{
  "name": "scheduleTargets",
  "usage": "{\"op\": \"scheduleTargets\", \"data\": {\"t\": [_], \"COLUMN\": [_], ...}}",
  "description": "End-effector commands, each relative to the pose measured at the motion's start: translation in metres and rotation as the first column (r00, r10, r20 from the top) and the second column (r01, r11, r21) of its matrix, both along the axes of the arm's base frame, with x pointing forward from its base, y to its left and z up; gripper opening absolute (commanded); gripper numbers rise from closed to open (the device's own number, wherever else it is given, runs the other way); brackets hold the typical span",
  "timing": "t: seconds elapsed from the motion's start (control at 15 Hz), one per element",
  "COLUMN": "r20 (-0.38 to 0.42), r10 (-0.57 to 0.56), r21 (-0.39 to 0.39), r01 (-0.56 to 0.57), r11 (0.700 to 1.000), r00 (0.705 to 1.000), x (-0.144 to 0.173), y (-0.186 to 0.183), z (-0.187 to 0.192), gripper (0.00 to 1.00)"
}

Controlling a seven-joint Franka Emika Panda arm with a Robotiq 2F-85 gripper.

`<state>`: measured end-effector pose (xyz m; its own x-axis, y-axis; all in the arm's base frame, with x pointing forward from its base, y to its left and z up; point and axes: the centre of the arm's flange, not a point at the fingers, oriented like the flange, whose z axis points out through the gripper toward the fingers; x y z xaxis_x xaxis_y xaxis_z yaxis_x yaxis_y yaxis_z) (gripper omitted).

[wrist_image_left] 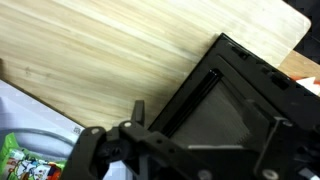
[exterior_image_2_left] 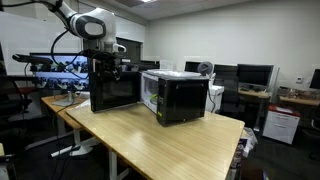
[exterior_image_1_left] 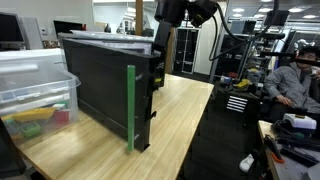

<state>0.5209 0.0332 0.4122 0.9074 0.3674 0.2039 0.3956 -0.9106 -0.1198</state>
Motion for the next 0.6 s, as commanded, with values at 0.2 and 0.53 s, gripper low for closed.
{"op": "scheduleTargets", "data": {"t": [0.2,0.53], "r20": [-0.034,-0.034], "r10": [-0.030,-0.029], "r21": [-0.018,-0.018], "r01": [0.029,0.029], "r11": [0.999,0.999], "r00": [0.999,0.999], "x": [-0.0087,-0.0087], "y": [-0.0240,-0.0239], "z": [-0.0179,-0.0179], "gripper": [1.00,1.00]}}
